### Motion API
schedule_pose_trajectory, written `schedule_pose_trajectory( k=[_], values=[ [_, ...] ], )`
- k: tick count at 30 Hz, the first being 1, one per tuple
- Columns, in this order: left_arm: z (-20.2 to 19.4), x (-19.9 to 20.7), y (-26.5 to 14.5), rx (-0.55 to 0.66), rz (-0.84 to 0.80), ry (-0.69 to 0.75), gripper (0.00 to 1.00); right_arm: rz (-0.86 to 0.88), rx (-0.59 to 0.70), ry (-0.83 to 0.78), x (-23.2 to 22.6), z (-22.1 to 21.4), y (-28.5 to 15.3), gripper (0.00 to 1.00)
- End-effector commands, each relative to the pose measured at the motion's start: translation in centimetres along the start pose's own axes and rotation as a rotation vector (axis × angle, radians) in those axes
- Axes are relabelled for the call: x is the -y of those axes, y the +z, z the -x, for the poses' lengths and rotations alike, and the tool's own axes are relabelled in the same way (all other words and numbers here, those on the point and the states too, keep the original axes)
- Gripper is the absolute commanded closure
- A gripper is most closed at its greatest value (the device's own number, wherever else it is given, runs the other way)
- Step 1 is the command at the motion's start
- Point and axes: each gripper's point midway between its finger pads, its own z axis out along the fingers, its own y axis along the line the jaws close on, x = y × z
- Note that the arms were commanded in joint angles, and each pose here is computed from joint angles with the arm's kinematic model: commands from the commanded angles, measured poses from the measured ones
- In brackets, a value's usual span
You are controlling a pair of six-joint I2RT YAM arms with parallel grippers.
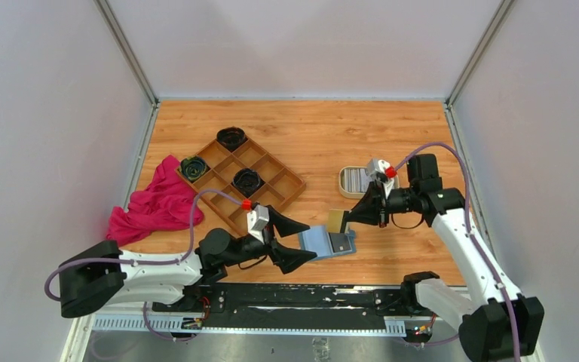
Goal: Put the credit cards into the card holder
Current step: Insert the credit card into the card holder.
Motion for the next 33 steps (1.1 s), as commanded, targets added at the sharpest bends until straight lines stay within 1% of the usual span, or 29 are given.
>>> schedule_pose_trajectory(
  k=[1, 3, 5, 8, 9, 12, 15, 19, 22, 24, 29, 33],
  values=[
    [2.5, 1.7, 0.9, 0.016, -0.099, 0.191, 0.12, 0.074, 0.066, -0.226, -2.8, 1.4, -0.3, 1.00],
    [3.1, 2.6, 1.2, -0.004, -0.146, 0.264, 0.12, 0.092, 0.092, -0.331, -3.7, 1.5, -0.4, 1.00],
    [4.0, 3.2, 1.2, 0.021, -0.171, 0.316, 0.12, 0.111, 0.124, -0.461, -4.6, 1.6, -0.4, 1.00],
    [4.4, 3.2, 1.0, 0.037, -0.173, 0.367, 0.12, 0.128, 0.157, -0.673, -5.3, 1.8, -0.2, 1.00],
    [4.3, 3.1, 1.0, 0.036, -0.171, 0.379, 0.12, 0.132, 0.160, -0.720, -5.4, 2.0, -0.2, 1.00],
    [3.3, 3.1, 0.9, 0.016, -0.182, 0.436, 0.12, 0.134, 0.141, -0.753, -5.4, 2.3, -0.2, 1.00],
    [1.9, 2.3, 1.0, -0.016, -0.166, 0.515, 0.12, 0.145, 0.092, -0.811, -5.7, 1.3, -0.2, 1.00],
    [0.8, 1.0, 1.9, -0.046, -0.142, 0.623, 0.13, 0.157, 0.086, -0.805, -5.7, -0.5, 0.0, 1.00],
    [0.6, 0.1, 2.4, -0.030, -0.110, 0.655, 0.17, 0.161, 0.081, -0.760, -5.4, -1.3, 0.3, 1.00],
    [0.3, -0.5, 2.5, -0.024, -0.083, 0.640, 0.20, 0.168, 0.082, -0.687, -5.1, -1.4, 0.4, 1.00],
    [-0.9, -0.9, 3.2, -0.023, -0.068, 0.529, 0.26, 0.195, 0.079, -0.559, -4.4, -2.2, 0.9, 1.00],
    [-1.8, -0.8, 3.9, -0.054, -0.094, 0.525, 0.38, 0.208, 0.070, -0.504, -3.9, -2.4, 1.2, 1.00]
  ],
)
